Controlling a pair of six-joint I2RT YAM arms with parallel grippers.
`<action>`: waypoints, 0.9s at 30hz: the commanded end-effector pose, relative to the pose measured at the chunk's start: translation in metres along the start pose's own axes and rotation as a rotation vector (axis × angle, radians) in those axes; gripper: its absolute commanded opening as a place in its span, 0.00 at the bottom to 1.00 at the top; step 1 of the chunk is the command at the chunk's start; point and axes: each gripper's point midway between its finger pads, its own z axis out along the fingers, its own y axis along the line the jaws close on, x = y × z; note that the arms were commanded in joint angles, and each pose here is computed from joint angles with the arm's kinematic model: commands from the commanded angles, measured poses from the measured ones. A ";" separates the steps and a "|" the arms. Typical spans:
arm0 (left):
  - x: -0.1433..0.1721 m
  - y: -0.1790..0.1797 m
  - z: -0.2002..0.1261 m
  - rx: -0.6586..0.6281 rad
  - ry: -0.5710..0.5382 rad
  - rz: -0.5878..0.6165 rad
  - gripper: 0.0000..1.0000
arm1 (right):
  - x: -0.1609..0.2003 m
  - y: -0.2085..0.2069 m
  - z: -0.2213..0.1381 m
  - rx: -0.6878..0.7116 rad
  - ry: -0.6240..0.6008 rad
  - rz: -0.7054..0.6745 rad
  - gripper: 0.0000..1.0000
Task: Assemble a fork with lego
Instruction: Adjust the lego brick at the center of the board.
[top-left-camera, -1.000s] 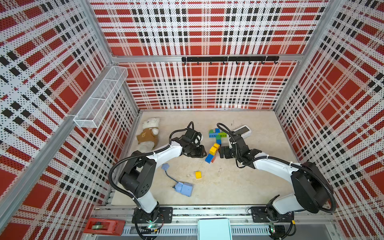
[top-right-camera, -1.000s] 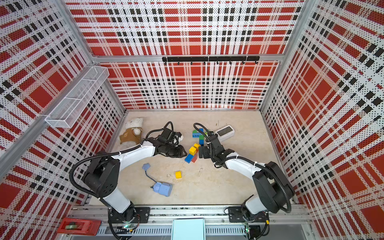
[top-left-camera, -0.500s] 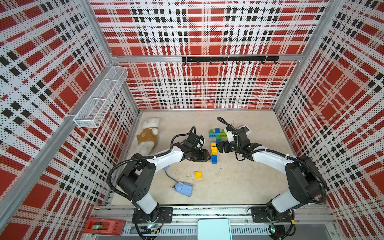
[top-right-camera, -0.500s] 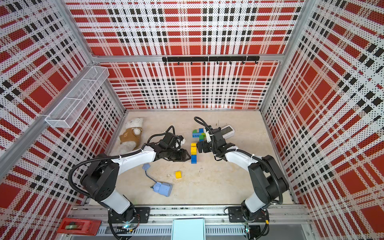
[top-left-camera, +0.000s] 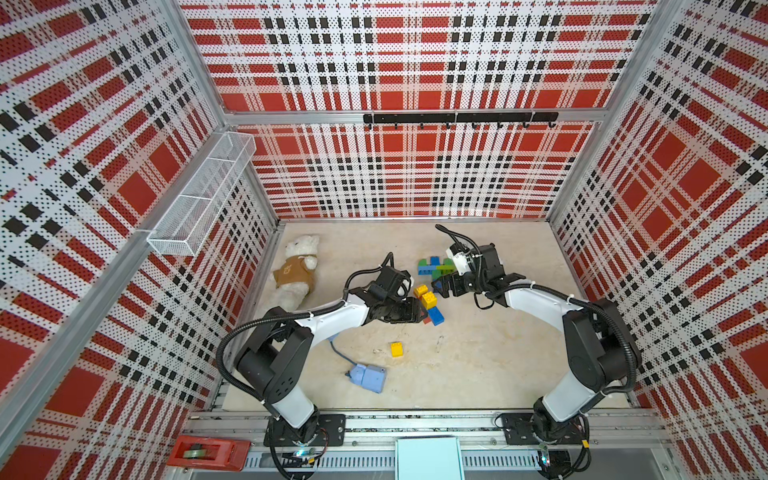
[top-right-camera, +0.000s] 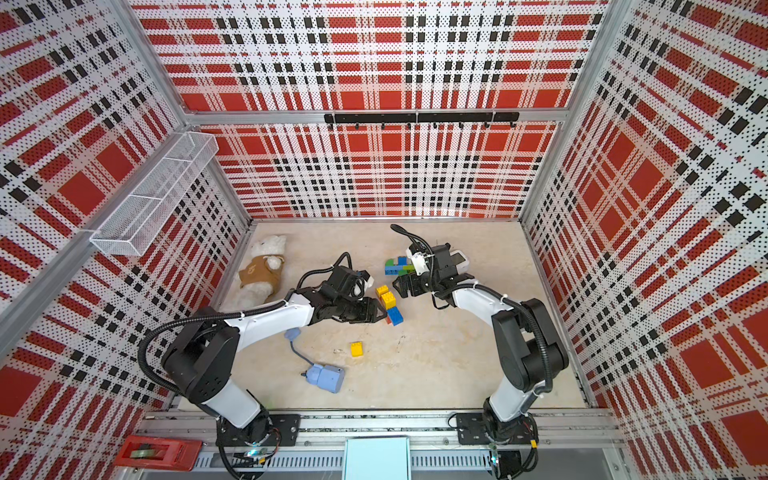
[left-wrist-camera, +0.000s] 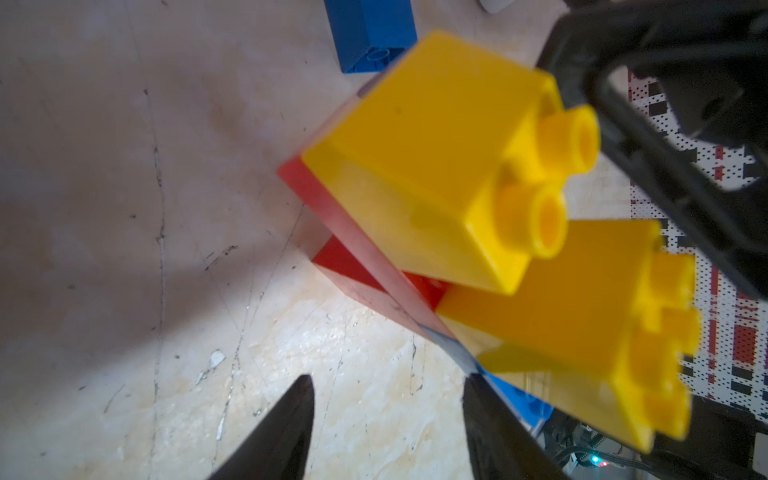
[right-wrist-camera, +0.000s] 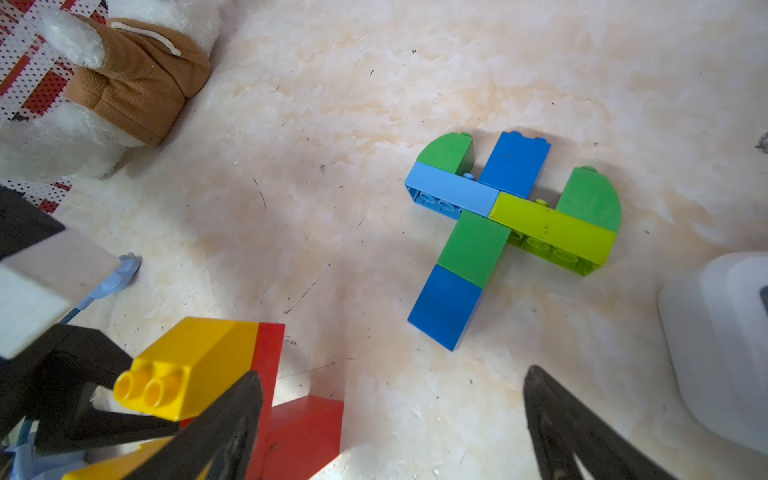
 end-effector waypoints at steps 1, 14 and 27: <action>0.000 -0.003 0.000 0.012 -0.014 0.002 0.61 | -0.001 0.010 0.005 -0.064 0.029 -0.076 0.98; 0.001 -0.007 0.004 0.027 -0.006 0.001 0.65 | -0.002 0.009 0.008 -0.063 0.050 -0.105 0.99; 0.003 -0.010 0.007 0.036 -0.002 0.004 0.65 | -0.001 0.023 0.015 -0.170 0.092 -0.140 1.00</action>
